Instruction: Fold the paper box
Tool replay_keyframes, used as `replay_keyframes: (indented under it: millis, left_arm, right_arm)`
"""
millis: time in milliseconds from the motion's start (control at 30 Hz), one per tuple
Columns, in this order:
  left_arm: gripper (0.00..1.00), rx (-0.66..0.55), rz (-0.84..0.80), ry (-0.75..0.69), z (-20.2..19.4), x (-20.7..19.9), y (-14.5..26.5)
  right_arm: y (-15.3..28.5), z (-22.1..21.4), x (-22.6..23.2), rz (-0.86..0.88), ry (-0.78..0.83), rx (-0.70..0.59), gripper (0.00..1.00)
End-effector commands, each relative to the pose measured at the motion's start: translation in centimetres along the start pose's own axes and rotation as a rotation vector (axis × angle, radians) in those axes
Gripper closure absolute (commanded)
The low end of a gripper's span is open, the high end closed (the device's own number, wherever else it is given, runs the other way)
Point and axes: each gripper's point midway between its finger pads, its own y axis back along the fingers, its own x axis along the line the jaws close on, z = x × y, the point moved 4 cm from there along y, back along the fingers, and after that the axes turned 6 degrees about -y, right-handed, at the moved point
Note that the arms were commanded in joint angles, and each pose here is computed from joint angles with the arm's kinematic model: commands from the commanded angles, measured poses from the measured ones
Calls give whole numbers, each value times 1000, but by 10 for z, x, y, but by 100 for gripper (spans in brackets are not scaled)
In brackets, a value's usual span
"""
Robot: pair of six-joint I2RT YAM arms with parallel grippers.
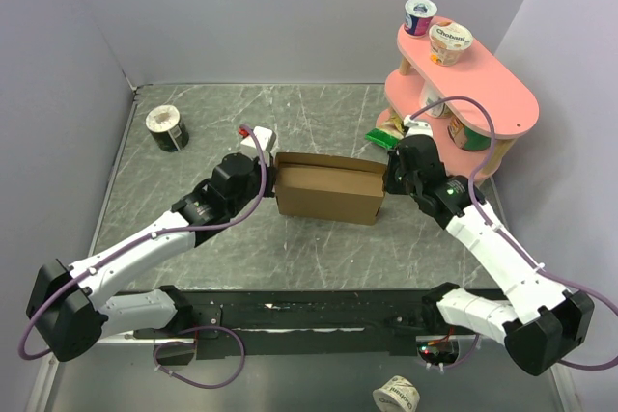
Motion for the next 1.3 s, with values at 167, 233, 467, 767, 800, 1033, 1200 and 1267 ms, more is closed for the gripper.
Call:
replay_keyframes:
  millis: [167,233,467,767,800,1033,1200,1267]
  left_arm:
    - [99,184,-116,-5,-47,-14,-4]
    - [99,189,-115,-4,-48,-14,-5]
    - [99,193,-107,0,-50,-11,-5]
    - [99,145,-198,-11,-60,-21,-8]
    - [99,149,-195,-13,-62,-20,-8]
    - [99,204,-178,-30,-81,-19,-18]
    - [99,224,-165,-36,-93,-16,-21]
    - [99,241,-150,-50,-98,-13,-22]
  right_arm:
    - [-11,-39,3,65,6,93,100]
    - [-13,-45,-4,35,12,102,100]
    - [-10,-52,-17,-7,45,102,100]
    - [-15,-69,-18,4,49,67,100]
    - [-16,-72,-18,7,46,61,100]
    - [-7,-71,-14,14,0,-15,100]
    - [-4,-74,-10,32,2,-6,74]
    - [6,-68,-11,30,25,-17,62]
